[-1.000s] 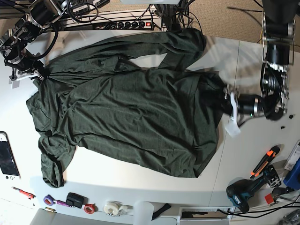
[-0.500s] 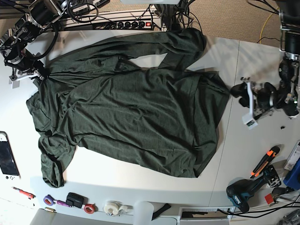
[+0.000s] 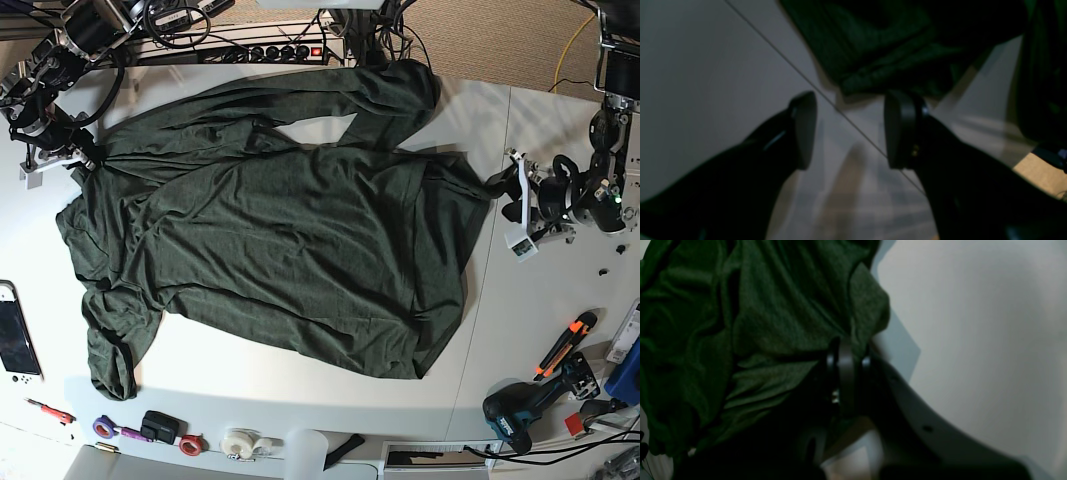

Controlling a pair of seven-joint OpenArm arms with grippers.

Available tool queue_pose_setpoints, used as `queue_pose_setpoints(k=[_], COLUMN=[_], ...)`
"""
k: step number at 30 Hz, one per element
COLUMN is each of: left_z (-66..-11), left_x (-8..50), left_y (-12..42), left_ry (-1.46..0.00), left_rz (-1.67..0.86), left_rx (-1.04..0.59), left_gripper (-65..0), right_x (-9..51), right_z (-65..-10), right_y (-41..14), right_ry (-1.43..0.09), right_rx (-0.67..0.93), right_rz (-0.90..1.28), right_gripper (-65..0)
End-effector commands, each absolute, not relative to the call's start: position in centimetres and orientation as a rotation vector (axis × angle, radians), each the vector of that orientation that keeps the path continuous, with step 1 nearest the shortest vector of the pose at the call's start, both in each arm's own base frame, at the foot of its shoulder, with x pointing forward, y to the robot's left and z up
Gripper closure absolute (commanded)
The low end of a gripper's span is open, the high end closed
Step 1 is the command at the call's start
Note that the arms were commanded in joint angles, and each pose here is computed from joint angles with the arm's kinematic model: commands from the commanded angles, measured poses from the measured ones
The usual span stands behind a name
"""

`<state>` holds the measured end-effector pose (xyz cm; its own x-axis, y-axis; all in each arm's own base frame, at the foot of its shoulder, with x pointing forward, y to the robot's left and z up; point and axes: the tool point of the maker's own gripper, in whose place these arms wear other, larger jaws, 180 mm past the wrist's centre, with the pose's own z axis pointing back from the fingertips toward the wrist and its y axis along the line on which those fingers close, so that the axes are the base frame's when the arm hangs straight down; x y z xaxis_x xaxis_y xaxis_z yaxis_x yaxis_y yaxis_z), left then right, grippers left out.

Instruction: Layout the t-shirt on the table in an organized manner, then fold the t-shirt properly

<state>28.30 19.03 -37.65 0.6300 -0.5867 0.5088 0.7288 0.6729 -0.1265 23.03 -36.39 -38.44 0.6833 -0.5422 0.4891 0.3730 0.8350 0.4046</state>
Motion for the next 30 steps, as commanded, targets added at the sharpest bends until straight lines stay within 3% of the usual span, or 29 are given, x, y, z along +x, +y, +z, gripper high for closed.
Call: queue_pose_setpoints(k=[1, 9, 17, 26, 30], left_z=[-36.4, -36.9, -39.7, -40.6, -40.2], left_x=[29.3, 31.2, 29.2, 28.3, 27.9], left_y=[19.4, 22.0, 19.7, 19.3, 19.4], left_ry=[-0.499, -0.555, -0.517, -0.481, -0.484], left_rz=[-0.773, -0.874, -1.365, -1.440, -1.458], left_rx=[-0.327, -0.104, 0.081, 0.107, 0.108], left_gripper=[-30.2, -30.0, -30.0, -29.9, -26.7], right_x=[23.5, 23.5, 23.6, 23.7, 23.7], right_z=[-37.3, -37.3, -37.2, -37.1, -37.0], right_y=[-37.3, -37.3, -37.2, -37.1, -37.2], right_ry=[-0.665, -0.665, -0.671, -0.678, -0.682], right_rx=[0.264, 0.263, 0.264, 0.260, 0.262], right_rz=[-0.503, -0.502, -0.483, -0.459, -0.459], right_gripper=[0.0, 0.0, 0.0, 0.0, 0.0])
